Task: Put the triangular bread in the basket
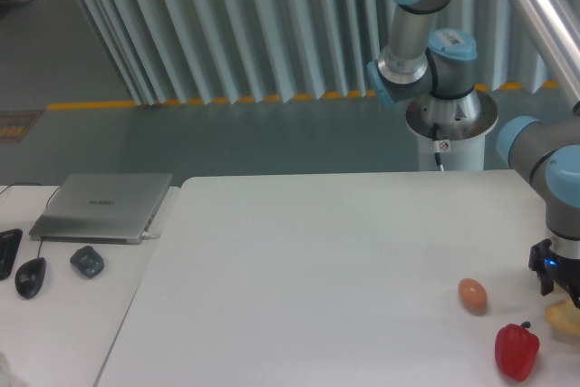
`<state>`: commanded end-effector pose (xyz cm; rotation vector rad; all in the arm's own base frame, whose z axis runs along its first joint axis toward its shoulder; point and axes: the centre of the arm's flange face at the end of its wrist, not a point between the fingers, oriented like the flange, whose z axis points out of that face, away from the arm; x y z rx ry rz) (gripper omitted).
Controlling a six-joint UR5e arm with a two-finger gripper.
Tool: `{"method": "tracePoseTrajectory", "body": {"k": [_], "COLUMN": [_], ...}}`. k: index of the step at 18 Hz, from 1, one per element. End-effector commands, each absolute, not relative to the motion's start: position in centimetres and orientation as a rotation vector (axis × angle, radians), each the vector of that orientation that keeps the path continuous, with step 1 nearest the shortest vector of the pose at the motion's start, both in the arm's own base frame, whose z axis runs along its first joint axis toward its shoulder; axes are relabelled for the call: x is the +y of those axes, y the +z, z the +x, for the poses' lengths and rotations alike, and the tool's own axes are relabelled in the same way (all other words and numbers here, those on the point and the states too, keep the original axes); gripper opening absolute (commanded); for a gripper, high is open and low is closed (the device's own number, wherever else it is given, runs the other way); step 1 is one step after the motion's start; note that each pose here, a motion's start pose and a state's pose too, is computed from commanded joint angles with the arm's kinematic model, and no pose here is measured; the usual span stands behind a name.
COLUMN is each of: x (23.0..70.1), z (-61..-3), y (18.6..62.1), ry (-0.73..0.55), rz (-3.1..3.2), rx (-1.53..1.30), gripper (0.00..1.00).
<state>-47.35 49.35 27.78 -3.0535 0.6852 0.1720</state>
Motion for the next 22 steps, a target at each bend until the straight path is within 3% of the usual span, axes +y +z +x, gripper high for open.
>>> {"method": "tracePoseTrajectory", "body": {"k": [5, 9, 11, 17, 19, 22], "x": [49.45, 49.49, 49.53, 49.55, 49.53, 49.54], "z": [-47.52, -47.60, -47.69, -47.74, -47.71, -47.76], "y": [27.32, 27.46, 27.94, 27.89, 27.98, 28.21], "ry": [0.166, 0.172, 0.184, 0.182, 0.182, 0.187], "rz": [-3.056, -3.060, -3.061, -3.068, -3.073, -3.074], "rx": [0.688, 0.669, 0.652, 0.621, 0.593, 0.581], "gripper": [0.92, 0.44, 0.30, 0.13, 0.01, 0.01]}}
